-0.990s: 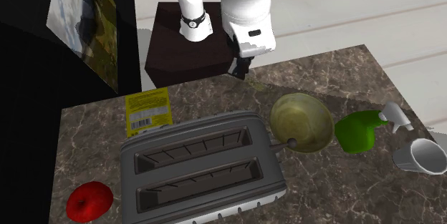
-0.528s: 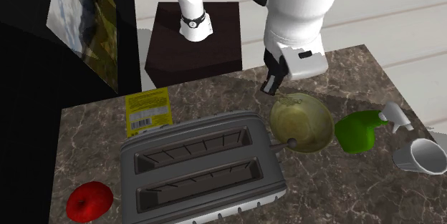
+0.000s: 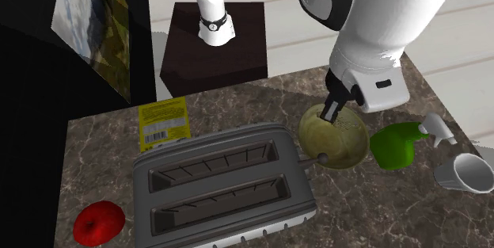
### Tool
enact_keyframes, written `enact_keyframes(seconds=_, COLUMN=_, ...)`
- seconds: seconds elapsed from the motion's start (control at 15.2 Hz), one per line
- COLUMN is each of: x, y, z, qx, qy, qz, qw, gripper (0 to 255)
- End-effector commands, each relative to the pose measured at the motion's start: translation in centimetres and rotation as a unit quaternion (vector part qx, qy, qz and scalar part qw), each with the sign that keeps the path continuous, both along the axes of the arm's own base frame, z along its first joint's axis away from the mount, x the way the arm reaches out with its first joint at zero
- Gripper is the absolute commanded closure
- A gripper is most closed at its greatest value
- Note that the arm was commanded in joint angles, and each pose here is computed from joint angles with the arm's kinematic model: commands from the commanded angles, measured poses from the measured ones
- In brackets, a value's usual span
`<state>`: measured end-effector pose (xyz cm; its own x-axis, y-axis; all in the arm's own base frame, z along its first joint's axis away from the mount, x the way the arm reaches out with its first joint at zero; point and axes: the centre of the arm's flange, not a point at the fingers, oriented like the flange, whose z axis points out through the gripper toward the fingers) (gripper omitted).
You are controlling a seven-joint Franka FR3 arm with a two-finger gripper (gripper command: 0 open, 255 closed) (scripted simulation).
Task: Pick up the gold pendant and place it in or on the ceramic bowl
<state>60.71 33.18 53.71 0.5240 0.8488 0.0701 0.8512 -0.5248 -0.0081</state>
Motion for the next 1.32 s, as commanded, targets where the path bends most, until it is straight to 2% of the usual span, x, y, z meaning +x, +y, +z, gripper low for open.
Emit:
enact_keyframes(seconds=0.0, x=0.0, y=0.2, z=-1.1, qx=0.000, qy=0.000, qz=0.000, qw=1.0000, gripper=255)
enact_keyframes(seconds=0.73, x=0.0, y=0.2, z=-6.9, qx=0.000, qy=0.000, qz=0.000, qw=1.0000, gripper=255)
enact_keyframes(seconds=1.19, x=0.0, y=0.2, z=-6.9, qx=0.000, qy=0.000, qz=0.000, qw=1.0000, gripper=255)
enact_keyframes(seconds=1.25, x=0.0, y=0.2, z=-6.9, qx=0.000, qy=0.000, qz=0.000, qw=1.0000, gripper=0)
